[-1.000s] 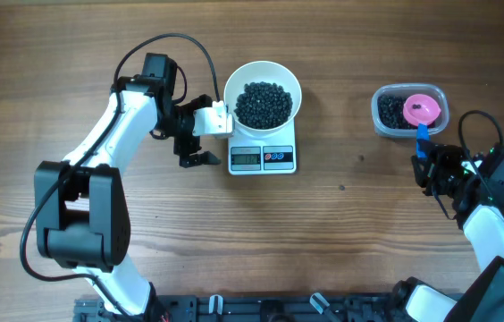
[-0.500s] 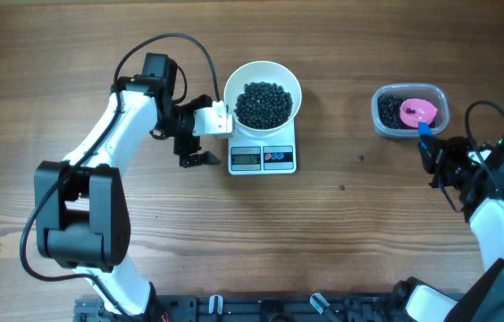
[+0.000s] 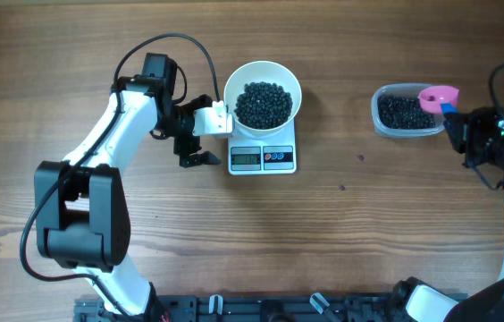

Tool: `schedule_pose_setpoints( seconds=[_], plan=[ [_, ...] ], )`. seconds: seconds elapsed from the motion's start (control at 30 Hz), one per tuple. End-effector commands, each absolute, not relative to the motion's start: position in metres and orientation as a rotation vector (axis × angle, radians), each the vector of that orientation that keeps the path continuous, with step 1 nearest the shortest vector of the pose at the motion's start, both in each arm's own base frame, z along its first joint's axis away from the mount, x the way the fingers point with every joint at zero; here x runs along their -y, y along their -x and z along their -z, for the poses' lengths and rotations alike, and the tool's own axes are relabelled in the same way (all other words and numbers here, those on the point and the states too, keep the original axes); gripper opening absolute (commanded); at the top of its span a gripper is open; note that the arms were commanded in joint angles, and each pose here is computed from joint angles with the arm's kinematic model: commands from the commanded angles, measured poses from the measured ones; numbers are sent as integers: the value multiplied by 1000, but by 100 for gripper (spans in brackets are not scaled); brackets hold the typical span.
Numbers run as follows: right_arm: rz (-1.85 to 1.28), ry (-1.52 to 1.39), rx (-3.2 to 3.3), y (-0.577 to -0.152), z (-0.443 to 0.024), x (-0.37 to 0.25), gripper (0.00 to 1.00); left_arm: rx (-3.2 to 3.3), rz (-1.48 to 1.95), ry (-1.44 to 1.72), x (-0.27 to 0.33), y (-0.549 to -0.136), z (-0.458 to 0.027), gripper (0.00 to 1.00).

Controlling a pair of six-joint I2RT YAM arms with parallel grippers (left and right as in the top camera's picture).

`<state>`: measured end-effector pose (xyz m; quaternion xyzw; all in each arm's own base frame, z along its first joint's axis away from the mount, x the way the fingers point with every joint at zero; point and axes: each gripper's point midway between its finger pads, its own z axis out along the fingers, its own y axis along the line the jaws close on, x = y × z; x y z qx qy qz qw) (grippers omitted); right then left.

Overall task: Scoop item into bowl and weigh 150g on scale
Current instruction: 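Lift the scoop and dip it into the beans in the tub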

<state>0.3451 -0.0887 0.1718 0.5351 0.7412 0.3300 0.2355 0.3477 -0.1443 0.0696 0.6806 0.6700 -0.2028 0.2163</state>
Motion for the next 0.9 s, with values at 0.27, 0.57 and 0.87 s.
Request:
schedule_pose_setpoints(
  seconds=[0.27, 0.57, 0.87],
  plan=[
    [-796, -1032, -2331, -359, -218, 91, 5, -1865, 600, -1874, 145, -344, -65, 100],
    [-454, -638, -2639, -361, -219, 113, 5, -1865, 600, -1874, 145, -344, -65, 100],
    [-159, -218, -2760, -363, -213, 106, 5, -1865, 600, -1874, 145, -344, -65, 100]
  ],
)
